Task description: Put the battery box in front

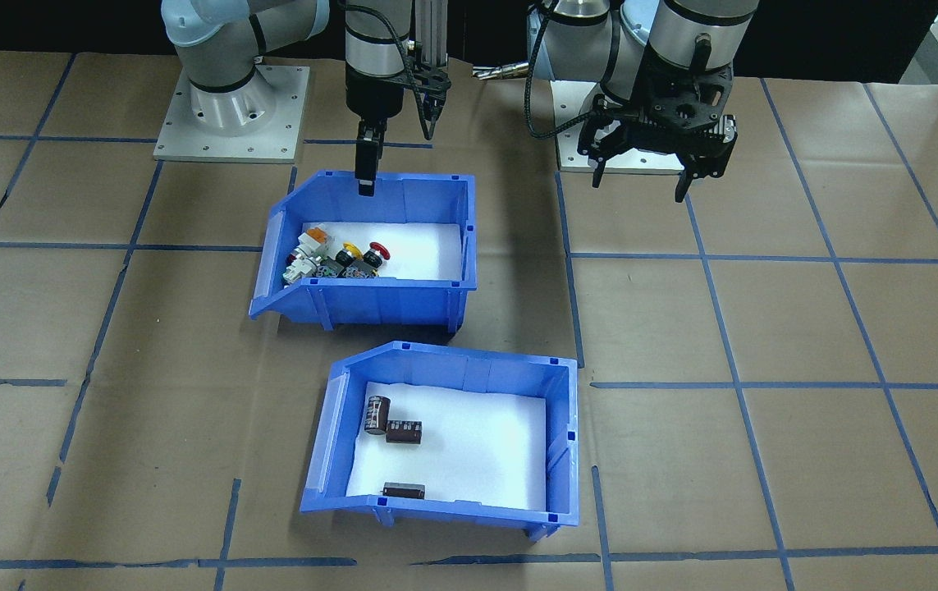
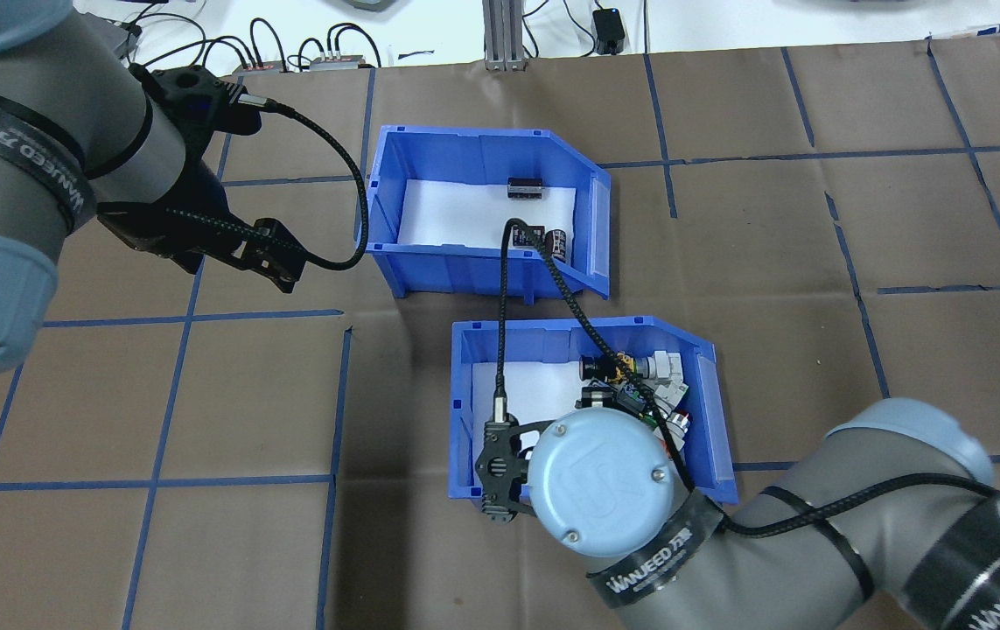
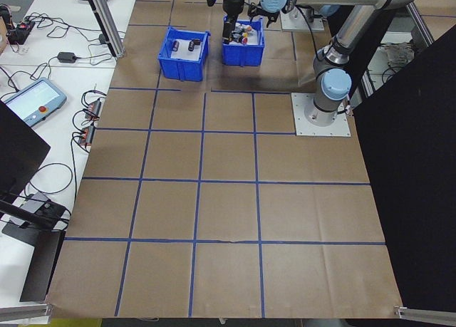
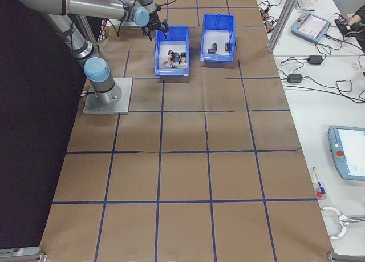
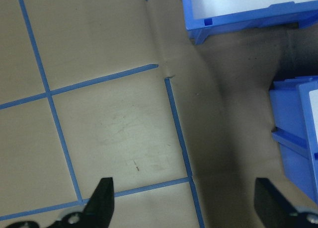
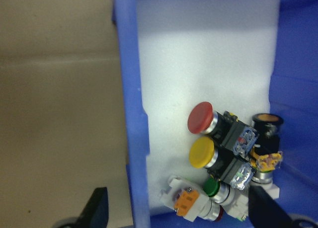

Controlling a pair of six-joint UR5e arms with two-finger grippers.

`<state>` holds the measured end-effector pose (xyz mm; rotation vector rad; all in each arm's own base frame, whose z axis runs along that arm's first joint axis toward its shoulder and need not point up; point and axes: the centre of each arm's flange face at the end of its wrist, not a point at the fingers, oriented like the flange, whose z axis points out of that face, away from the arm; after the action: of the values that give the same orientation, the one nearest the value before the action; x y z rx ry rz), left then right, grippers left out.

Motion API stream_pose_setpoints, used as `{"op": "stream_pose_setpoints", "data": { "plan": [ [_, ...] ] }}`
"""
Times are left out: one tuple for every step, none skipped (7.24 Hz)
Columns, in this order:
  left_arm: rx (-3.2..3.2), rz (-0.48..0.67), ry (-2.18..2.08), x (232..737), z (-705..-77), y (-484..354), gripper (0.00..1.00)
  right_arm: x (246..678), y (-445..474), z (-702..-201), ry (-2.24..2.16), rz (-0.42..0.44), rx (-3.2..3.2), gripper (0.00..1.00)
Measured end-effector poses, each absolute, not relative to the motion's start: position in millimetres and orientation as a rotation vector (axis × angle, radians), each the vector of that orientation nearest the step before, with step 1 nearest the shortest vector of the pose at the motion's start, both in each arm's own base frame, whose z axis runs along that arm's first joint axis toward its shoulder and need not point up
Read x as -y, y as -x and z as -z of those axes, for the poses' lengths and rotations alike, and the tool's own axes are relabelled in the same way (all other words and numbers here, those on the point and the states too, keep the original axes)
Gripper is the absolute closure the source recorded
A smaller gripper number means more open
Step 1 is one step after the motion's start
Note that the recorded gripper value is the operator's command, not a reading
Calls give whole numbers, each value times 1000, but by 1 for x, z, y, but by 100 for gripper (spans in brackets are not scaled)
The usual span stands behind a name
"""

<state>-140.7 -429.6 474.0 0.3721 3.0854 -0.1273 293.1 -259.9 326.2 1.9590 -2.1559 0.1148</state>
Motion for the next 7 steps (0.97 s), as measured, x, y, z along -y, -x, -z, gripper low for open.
{"op": "stream_pose_setpoints", "data": {
  "plan": [
    [-3086,128,-372,430,-474,141,0,274,-270,-347,-1880,-120,2241,0],
    [-3086,128,-372,430,-474,141,0,294,-246,-368,-1800,-116,2360,0],
    [-3086,129,-372,430,-474,141,0,317,-221,-392,-1678,-102,2519,0],
    [-3086,130,-372,430,-474,141,0,339,-191,-416,-1450,-96,2717,0],
    [-3086,130,-372,430,-474,141,0,357,-161,-435,-1159,-103,2905,0],
    [-3086,131,-372,430,-474,141,0,372,-135,-451,-863,-124,3029,0],
    [-3086,132,-372,430,-474,141,0,385,-120,-465,-620,-148,3090,0]
  ]
}}
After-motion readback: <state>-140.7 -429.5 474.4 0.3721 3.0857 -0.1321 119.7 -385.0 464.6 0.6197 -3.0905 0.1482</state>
